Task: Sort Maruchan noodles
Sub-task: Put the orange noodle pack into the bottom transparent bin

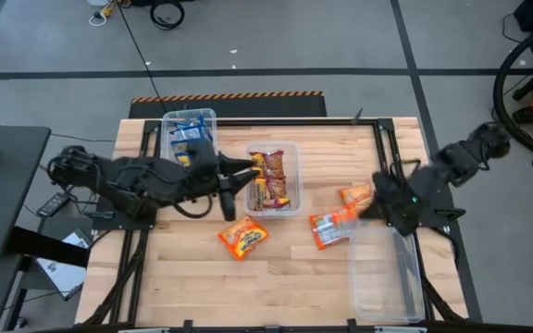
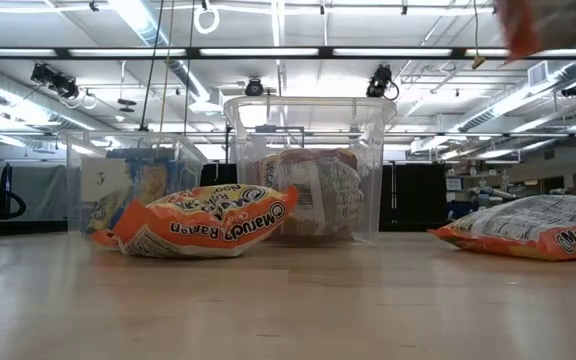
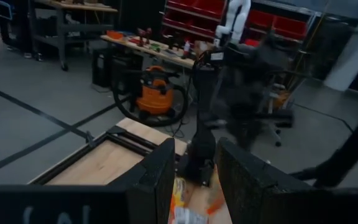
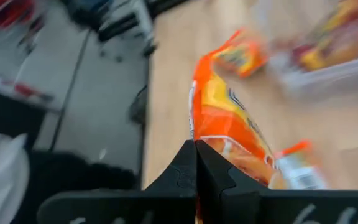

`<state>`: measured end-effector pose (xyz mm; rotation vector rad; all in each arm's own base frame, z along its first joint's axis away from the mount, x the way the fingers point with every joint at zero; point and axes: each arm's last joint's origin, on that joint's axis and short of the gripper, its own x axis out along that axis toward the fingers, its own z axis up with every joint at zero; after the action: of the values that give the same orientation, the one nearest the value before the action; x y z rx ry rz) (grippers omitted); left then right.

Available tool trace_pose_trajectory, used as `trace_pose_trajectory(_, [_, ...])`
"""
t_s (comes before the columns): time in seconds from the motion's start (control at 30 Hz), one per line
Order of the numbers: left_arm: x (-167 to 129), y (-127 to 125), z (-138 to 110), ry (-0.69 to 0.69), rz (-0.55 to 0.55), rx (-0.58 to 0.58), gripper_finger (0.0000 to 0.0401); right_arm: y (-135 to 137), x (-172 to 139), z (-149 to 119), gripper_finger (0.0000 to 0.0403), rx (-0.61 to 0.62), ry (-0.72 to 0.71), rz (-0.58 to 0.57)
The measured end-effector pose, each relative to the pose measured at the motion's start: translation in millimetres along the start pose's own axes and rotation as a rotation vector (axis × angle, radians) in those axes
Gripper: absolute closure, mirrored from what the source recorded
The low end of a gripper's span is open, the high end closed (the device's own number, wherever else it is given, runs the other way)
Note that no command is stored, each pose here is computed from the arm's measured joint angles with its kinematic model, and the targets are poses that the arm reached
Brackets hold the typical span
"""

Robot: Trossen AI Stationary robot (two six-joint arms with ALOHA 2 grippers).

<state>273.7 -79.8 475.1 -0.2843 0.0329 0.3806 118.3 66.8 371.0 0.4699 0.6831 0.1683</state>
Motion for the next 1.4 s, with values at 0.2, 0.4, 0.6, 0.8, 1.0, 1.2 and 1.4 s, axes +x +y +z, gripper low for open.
trace_pose_trajectory(0.2, [11.4, -6.5, -9.1, 0.001, 0.022, -0.001, 0.0278, 26.3, -6.7, -16.2, 0.0402, 0.028, 0.064, 0.086])
trace_pose_trajectory(0.4, [11.8, -7.1, -7.7, -0.015, 0.025, -0.064, 0.0278, 26.2, -7.4, -49.8, 0.0402, 0.169, 0.248, -0.018])
trace_pose_trajectory(0.6, [11.5, -8.3, -3.6, -0.048, 0.014, -0.032, 0.0278, 24.3, 12.6, -76.2, 0.0402, 0.217, 0.259, -0.183])
trace_pose_trajectory(0.8, [11.5, -8.3, -3.8, -0.045, 0.012, -0.016, 0.0278, 10.8, 37.9, -109.3, 0.0401, 0.324, 0.283, -0.343])
trace_pose_trajectory(1.0, [11.3, -9.9, -4.2, -0.027, -0.044, -0.014, 0.0278, -1.9, 49.6, -128.1, 0.04, 0.398, 0.279, -0.426])
trace_pose_trajectory(1.2, [11.3, -10.2, -4.3, -0.024, -0.054, -0.004, 0.0278, -0.3, 51.4, -125.8, 0.04, 0.379, 0.204, -0.403])
trace_pose_trajectory(1.4, [10.3, -9.7, -3.3, -0.027, -0.054, 0.038, 0.0278, 9.9, 53.3, -120.9, 0.04, 0.279, 0.184, -0.309])
